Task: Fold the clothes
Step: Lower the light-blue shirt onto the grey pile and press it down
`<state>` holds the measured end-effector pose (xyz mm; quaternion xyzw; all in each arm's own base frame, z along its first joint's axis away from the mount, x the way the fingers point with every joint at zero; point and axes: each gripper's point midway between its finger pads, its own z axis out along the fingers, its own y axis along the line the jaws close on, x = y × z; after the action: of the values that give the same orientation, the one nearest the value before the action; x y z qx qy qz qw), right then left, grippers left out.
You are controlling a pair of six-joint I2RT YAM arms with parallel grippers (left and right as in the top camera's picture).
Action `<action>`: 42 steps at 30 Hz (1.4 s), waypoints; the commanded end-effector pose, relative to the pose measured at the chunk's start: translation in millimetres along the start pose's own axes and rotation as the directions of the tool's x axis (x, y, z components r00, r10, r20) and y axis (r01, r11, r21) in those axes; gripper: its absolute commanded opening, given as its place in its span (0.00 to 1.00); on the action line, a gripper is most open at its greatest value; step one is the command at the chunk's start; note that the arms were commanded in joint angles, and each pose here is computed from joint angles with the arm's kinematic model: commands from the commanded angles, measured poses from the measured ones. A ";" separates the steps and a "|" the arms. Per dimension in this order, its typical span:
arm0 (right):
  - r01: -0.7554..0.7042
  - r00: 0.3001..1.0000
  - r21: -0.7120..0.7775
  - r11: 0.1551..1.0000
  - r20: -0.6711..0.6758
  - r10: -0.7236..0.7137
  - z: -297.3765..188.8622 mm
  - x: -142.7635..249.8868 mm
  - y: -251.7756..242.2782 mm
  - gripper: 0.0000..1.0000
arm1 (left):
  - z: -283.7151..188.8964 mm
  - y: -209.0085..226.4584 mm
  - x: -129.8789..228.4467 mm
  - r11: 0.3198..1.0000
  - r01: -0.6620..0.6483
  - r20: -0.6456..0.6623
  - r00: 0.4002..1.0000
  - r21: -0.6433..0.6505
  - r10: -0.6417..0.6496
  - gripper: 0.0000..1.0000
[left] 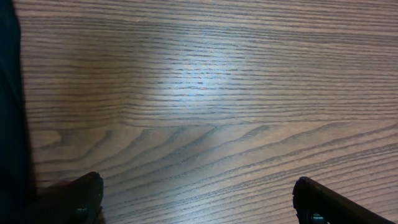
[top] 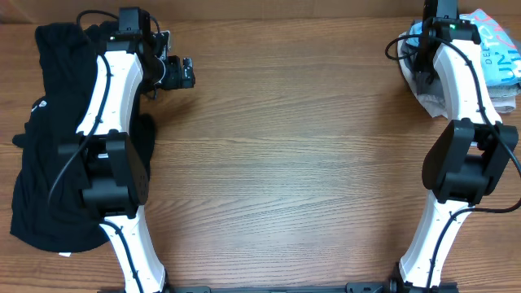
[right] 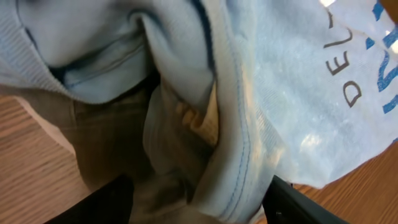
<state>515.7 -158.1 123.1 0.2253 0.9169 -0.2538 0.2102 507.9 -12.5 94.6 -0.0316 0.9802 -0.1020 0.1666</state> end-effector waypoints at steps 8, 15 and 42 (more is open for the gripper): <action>-0.045 0.998 0.048 0.998 0.037 0.043 10.2 -7.7 -4.2 0.63 | 4.4 -0.6 0.8 1.000 0.018 -0.005 1.000 -0.002 -0.018 1.00; -0.066 0.996 0.043 0.997 0.061 0.064 11.8 -14.3 -5.6 0.63 | 4.5 -0.7 0.7 1.000 0.017 -0.005 1.000 -0.002 -0.017 1.00; -0.058 0.998 -0.021 0.998 0.019 0.058 4.4 -14.4 -4.1 0.04 | 4.4 -0.9 -4.5 1.000 0.013 0.016 1.000 0.000 -0.013 1.00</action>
<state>520.8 -177.1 116.2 0.2511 0.9062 -0.2585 0.2211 513.1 -12.3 96.5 -0.0316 0.9783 -0.1021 0.1777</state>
